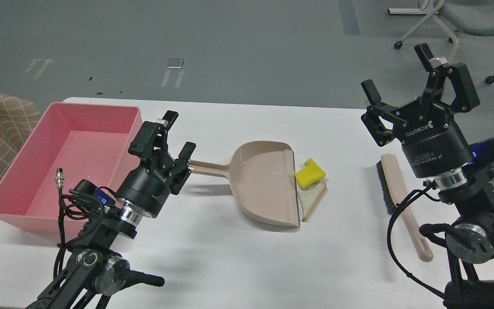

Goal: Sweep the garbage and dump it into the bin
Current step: 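Rotate the left gripper vertical and move it beside the dustpan handle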

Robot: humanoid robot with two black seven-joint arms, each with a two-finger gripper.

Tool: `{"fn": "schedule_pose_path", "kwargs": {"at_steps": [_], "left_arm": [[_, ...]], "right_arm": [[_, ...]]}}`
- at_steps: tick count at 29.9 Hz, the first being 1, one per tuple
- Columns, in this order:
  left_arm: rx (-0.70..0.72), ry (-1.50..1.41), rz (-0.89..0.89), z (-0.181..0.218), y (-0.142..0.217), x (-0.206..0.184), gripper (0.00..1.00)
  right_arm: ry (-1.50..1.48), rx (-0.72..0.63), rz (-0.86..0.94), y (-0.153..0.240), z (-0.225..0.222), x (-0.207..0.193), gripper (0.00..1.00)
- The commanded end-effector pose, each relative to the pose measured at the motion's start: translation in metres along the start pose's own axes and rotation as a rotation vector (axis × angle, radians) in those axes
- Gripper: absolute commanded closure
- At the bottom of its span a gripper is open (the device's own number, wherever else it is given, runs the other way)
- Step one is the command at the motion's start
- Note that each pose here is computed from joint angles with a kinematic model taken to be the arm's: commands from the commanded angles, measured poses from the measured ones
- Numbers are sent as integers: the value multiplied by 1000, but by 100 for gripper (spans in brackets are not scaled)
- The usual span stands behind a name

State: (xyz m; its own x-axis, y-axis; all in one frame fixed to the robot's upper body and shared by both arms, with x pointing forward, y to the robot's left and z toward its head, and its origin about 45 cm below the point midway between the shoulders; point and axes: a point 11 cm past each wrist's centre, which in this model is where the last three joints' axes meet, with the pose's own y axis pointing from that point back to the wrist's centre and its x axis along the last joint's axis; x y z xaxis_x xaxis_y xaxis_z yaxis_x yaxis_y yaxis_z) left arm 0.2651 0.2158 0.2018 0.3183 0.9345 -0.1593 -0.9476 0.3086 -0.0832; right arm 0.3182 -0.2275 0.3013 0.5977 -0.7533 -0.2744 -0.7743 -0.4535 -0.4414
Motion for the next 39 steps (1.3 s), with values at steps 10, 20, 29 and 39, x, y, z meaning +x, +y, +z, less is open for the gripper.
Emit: {"fn": "schedule_pose_path", "kwargs": {"at_steps": [10, 20, 29, 39], "left_arm": [[112, -75, 102, -41, 32, -14, 2], [214, -113, 180, -85, 41, -5, 2], [201, -142, 227, -87, 35, 5, 2], [194, -120, 252, -88, 29, 0, 2]], "right_arm": [[5, 8, -1, -1, -3, 1, 0], [13, 18, 11, -1, -8, 5, 0], [26, 22, 73, 7, -10, 24, 0], [38, 33, 102, 12, -15, 33, 0]]}}
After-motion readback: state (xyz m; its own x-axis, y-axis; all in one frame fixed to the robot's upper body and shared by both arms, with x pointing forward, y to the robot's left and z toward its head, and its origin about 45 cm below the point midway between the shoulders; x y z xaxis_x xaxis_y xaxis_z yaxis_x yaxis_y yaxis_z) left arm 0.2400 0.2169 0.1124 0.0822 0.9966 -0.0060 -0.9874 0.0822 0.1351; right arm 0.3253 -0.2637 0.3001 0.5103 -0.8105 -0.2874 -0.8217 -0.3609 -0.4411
